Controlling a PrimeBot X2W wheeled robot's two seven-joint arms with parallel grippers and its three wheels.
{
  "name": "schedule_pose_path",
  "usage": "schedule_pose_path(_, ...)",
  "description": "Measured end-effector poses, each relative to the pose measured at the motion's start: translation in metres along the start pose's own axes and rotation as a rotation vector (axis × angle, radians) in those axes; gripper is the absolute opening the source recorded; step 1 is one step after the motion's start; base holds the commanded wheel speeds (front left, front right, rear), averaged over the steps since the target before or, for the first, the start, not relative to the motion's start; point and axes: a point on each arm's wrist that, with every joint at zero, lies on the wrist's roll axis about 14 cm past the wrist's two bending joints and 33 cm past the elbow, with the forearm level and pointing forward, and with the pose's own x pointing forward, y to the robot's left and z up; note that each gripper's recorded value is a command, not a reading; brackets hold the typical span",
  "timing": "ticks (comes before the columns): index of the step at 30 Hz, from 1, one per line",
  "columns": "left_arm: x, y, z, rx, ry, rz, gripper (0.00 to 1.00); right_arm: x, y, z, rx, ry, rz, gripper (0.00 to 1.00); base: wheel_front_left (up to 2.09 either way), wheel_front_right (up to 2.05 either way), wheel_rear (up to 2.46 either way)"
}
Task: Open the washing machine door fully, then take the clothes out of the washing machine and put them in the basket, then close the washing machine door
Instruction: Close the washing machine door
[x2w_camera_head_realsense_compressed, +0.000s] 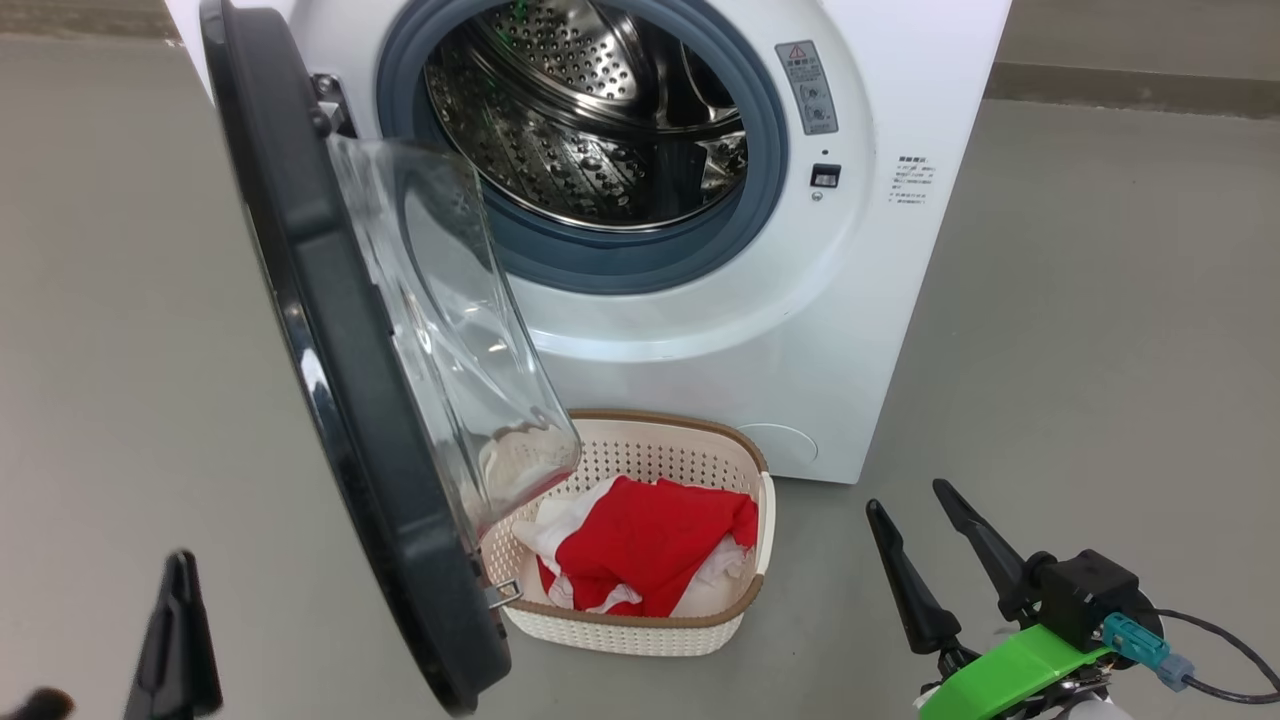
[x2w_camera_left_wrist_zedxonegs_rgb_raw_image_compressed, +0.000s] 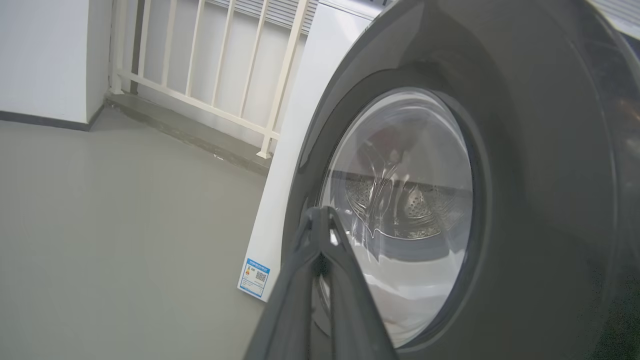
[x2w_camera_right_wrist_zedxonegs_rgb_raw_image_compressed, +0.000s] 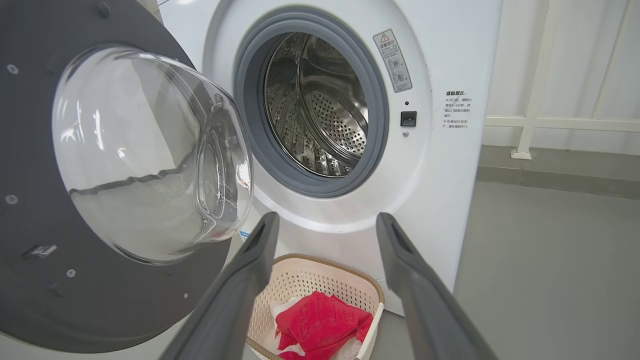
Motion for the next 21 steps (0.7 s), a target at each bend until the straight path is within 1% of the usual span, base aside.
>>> schedule_pose_path(1,0.008,0.000,0.011,-0.123,-0.044,0.023,0.00,-0.001,0.001,0.000,-0.003,0.000,0.004,1.00,0.00,0.00,0.00)
schedule_pose_path(4,0.019,-0.002,0.026,-0.352,-0.073,0.064,0.00,-0.002,0.005,0.000,-0.005,0.001,0.013,1.00,0.00,0.00,0.00)
schedule_pose_path(6,0.025,-0.008,0.033,-0.513,-0.060,0.073,0.00,-0.003,0.008,0.000,-0.005,0.002,0.019,1.00,0.00,0.00,0.00)
schedule_pose_path(9,0.032,-0.024,0.046,-0.744,-0.032,0.045,0.00,-0.004,0.008,0.001,-0.006,0.001,0.018,1.00,0.00,0.00,0.00)
schedule_pose_path(12,0.036,-0.039,0.061,-0.934,-0.008,0.002,0.00,-0.005,0.007,0.001,-0.002,0.000,0.014,1.00,0.00,0.00,0.00)
schedule_pose_path(14,0.037,-0.053,0.067,-1.040,0.031,-0.038,0.00,-0.005,0.004,0.001,0.001,-0.002,0.006,1.00,0.00,0.00,0.00)
schedule_pose_path(16,0.037,-0.070,0.070,-1.118,0.081,-0.091,0.00,-0.006,0.002,0.001,0.002,-0.002,-0.001,1.00,0.00,0.00,0.00)
schedule_pose_path(18,0.037,-0.084,0.071,-1.172,0.139,-0.124,0.00,-0.007,-0.001,0.000,0.005,0.002,-0.009,1.00,0.00,0.00,0.00)
schedule_pose_path(21,0.037,-0.094,0.066,-1.181,0.186,-0.137,0.00,-0.009,-0.005,-0.002,0.009,0.005,-0.023,1.00,0.00,0.00,0.00)
